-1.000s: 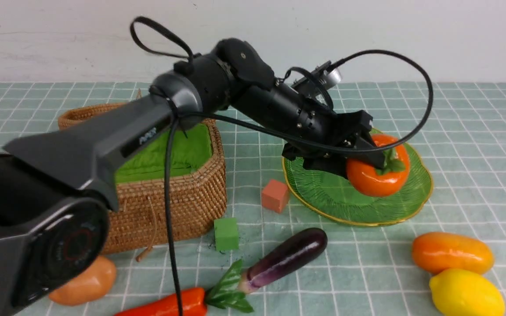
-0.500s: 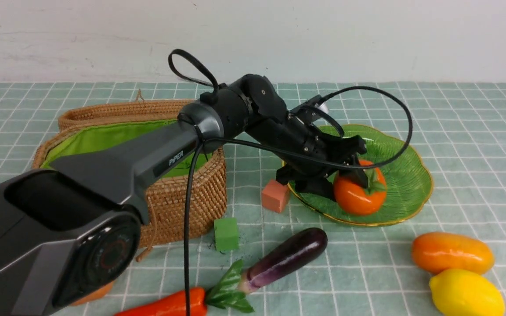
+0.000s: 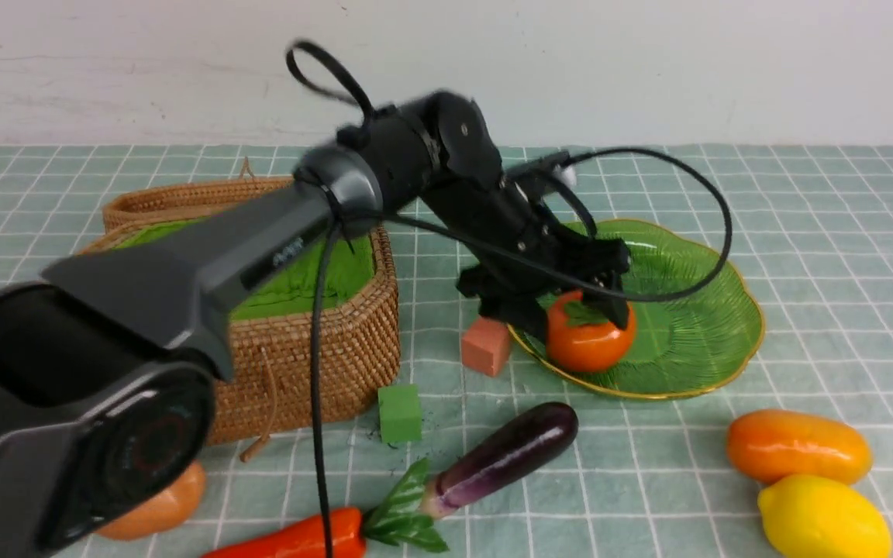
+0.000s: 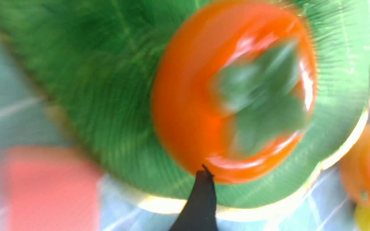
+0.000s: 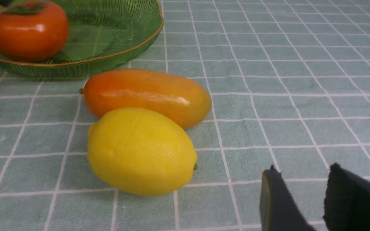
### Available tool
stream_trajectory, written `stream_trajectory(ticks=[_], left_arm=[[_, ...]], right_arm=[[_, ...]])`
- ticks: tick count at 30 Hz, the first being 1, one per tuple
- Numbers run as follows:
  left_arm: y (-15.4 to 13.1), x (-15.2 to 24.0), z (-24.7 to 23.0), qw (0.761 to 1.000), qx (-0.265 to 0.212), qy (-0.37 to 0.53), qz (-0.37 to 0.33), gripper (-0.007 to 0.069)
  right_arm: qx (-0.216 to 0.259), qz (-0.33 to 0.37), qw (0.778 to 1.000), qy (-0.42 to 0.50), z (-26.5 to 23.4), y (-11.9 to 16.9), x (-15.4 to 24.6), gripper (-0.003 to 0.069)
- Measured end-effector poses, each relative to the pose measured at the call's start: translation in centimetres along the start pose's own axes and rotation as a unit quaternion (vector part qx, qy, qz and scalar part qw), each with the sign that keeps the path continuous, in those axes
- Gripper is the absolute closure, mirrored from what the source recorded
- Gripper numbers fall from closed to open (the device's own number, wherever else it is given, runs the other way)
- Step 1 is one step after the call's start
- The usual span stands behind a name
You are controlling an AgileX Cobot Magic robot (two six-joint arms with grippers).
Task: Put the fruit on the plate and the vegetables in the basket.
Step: Grab a tomato with your left arm and place it on the plate on the right, then use the left arm to grab an eggplant and put it into the left basket
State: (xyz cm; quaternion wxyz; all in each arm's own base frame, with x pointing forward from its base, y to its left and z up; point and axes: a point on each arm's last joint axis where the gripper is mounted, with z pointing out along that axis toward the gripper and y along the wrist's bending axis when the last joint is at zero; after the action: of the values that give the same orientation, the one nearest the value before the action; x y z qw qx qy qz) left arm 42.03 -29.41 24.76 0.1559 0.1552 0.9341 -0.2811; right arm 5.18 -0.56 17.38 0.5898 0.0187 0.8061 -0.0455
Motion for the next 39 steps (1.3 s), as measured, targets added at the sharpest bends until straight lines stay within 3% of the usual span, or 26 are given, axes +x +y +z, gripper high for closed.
stream_trajectory(ticks=[6,9,11,17,20,32,36,37,38,39], left_arm=[[-2.1,0.3,-10.5,0.994,-0.083,-0.024,0.073,0.0028],[-3.3,1.0,-14.1,0.990,-0.088,-0.047,0.101,0.0053],[-4.8,2.6,-16.1,0.982,-0.085,-0.045,0.161,0.0067],[-5.5,6.1,-11.5,0.965,-0.099,0.051,0.236,0.0071],[-4.3,8.2,-5.5,0.941,-0.158,0.133,0.269,0.0071],[-1.7,9.0,3.0,0.935,-0.173,0.169,0.261,0.0083],[-1.0,9.4,4.4,0.933,-0.175,0.184,0.256,0.0155],[-1.0,9.5,4.5,0.931,-0.174,0.188,0.261,0.0234],[-0.9,9.5,4.5,0.930,-0.174,0.189,0.261,0.0234],[-1.0,9.5,4.2,0.929,-0.173,0.192,0.264,0.0283]], right_arm=[[0.000,0.000,1.000,0.000,0.0,0.0,0.0,0.0417],[0.000,0.000,1.000,0.000,0.0,0.0,0.0,0.0417],[0.000,0.000,1.000,0.000,0.0,0.0,0.0,0.0417],[0.000,0.000,1.000,0.000,0.0,0.0,0.0,0.0417],[0.000,0.000,1.000,0.000,0.0,0.0,0.0,0.0417],[0.000,0.000,1.000,0.000,0.0,0.0,0.0,0.0417],[0.000,0.000,1.000,0.000,0.0,0.0,0.0,0.0417],[0.000,0.000,1.000,0.000,0.0,0.0,0.0,0.0417],[0.000,0.000,1.000,0.000,0.0,0.0,0.0,0.0417],[0.000,0.000,1.000,0.000,0.0,0.0,0.0,0.0417]])
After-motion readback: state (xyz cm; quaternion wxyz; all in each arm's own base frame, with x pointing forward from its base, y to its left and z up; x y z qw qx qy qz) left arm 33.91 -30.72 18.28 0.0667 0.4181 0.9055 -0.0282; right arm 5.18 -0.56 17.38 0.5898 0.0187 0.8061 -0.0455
